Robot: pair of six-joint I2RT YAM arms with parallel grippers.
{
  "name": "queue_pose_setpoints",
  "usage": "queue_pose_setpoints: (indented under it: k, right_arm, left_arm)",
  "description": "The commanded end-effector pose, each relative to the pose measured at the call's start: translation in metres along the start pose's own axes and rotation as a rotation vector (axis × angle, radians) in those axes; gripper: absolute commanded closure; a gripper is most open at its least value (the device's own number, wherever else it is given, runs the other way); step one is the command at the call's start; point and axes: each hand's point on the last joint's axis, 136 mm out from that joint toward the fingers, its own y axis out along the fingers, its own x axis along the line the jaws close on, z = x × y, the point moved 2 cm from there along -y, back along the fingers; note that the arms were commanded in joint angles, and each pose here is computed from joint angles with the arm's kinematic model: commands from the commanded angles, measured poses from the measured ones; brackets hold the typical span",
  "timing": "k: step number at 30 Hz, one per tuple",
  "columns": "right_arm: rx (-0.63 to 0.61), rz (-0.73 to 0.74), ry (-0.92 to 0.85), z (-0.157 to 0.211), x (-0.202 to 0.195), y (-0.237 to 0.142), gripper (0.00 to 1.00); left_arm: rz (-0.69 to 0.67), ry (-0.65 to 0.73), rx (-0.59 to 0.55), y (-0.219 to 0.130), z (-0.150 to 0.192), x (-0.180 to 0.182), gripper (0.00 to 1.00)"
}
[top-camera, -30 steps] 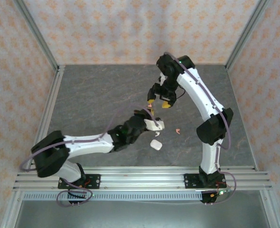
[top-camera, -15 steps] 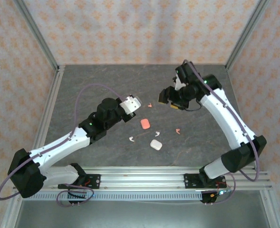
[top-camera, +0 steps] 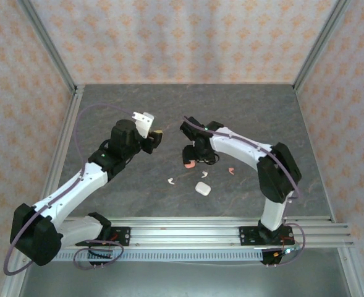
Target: Insert wireless bluetooth earbuds into charging case
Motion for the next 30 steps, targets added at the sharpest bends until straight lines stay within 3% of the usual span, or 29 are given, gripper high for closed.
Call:
queue_pose_setpoints:
  k: [1, 11, 18, 22, 24, 30]
  right_arm:
    - [-0.057, 0.039, -0.046, -0.021, 0.007, 0.005, 0.25]
    - [0.007, 0.096, -0.072, -0.031, 0.019, 0.052, 0.28]
    - [0.063, 0.096, -0.013, -0.023, 0.017, 0.071, 0.42]
    - [0.121, 0.022, 0.111, -0.018, 0.011, 0.075, 0.60]
    - [0.124, -0.064, 0.201, -0.021, 0.012, 0.070, 0.69]
    - [-0.039, -0.320, 0.408, -0.054, 0.021, -0.003, 0.76]
  left_arm:
    - [0.018, -0.106, 0.055, 0.000, 0.018, 0.001, 0.52]
    - [0.003, -0.138, 0.095, 0.007, 0.036, 0.012, 0.51]
    - [0.001, -0.160, 0.087, 0.004, 0.041, 0.014, 0.51]
    - [0.005, -0.156, 0.059, -0.001, 0.035, 0.014, 0.51]
    - [0.011, -0.151, 0.035, -0.005, 0.029, 0.013, 0.50]
    - [0.080, -0.138, -0.114, -0.021, -0.001, 0.003, 0.49]
